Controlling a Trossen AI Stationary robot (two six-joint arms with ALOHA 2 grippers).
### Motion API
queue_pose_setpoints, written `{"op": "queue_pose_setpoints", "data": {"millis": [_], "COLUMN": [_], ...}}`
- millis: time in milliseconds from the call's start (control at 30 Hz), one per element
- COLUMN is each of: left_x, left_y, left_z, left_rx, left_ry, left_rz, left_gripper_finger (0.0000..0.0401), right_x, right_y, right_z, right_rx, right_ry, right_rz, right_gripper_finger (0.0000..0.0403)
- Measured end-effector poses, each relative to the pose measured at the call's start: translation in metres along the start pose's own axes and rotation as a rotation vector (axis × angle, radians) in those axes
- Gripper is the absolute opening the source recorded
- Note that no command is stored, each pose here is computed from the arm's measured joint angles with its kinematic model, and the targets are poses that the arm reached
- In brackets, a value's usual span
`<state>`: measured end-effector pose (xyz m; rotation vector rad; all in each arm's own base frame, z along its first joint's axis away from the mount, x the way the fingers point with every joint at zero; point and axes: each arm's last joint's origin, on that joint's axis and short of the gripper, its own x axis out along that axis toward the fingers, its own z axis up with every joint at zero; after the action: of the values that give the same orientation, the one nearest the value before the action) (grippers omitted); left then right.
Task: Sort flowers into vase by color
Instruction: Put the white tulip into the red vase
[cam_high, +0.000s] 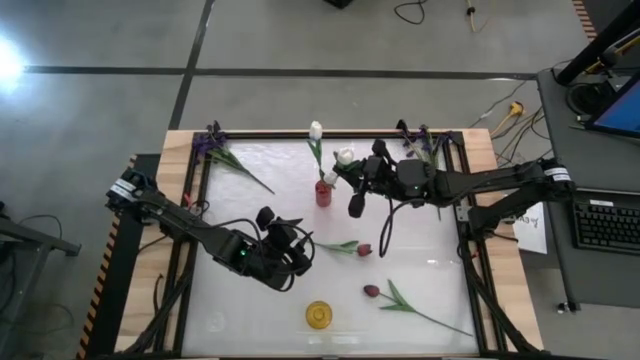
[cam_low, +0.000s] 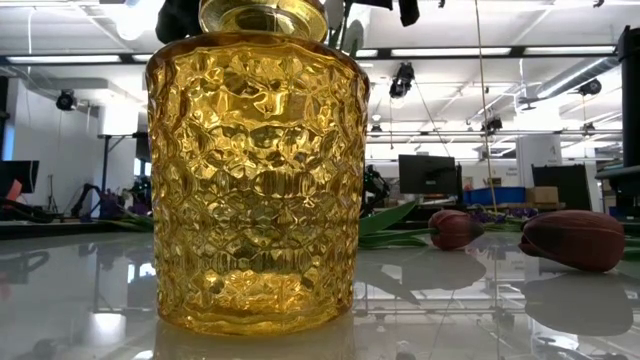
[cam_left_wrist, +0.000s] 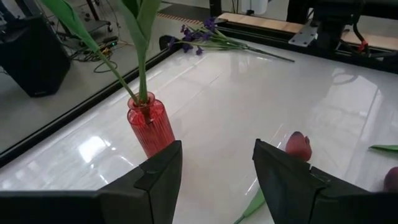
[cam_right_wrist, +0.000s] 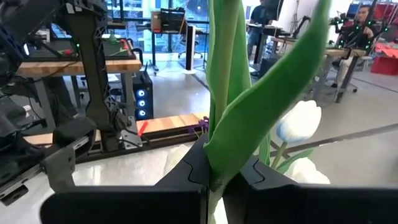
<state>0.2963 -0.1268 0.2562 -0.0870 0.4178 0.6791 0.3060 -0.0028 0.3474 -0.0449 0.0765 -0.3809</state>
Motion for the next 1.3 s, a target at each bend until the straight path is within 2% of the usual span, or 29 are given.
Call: {"op": "queue_pose_setpoints", "data": {"millis": [600, 933, 1300], "left_x": [0.0, 0.0, 0.0], "left_y": [0.0, 0.0, 0.0], "left_z": [0.0, 0.0, 0.0], "left_rx": [-0.005, -0.008, -0.003], "left_ry": [-0.001, -0.003, -0.002], "left_rz": [0.001, 0.001, 0.002], "left_gripper_finger": [0.0185, 0.0185, 0.0185], "right_x": [0.006, 0.028, 0.043], "right_y": [-0.006, -0.001, -0.002], "right_z": [-0.005, -0.029, -0.047], "right_rx": [-0.01, -0.042, 0.006], "right_ry": [0.026, 0.099, 0.155], "right_rz": [-0.027, -0.036, -0.066], "right_gripper_finger": [0.0013, 0.0013, 0.0013]}}
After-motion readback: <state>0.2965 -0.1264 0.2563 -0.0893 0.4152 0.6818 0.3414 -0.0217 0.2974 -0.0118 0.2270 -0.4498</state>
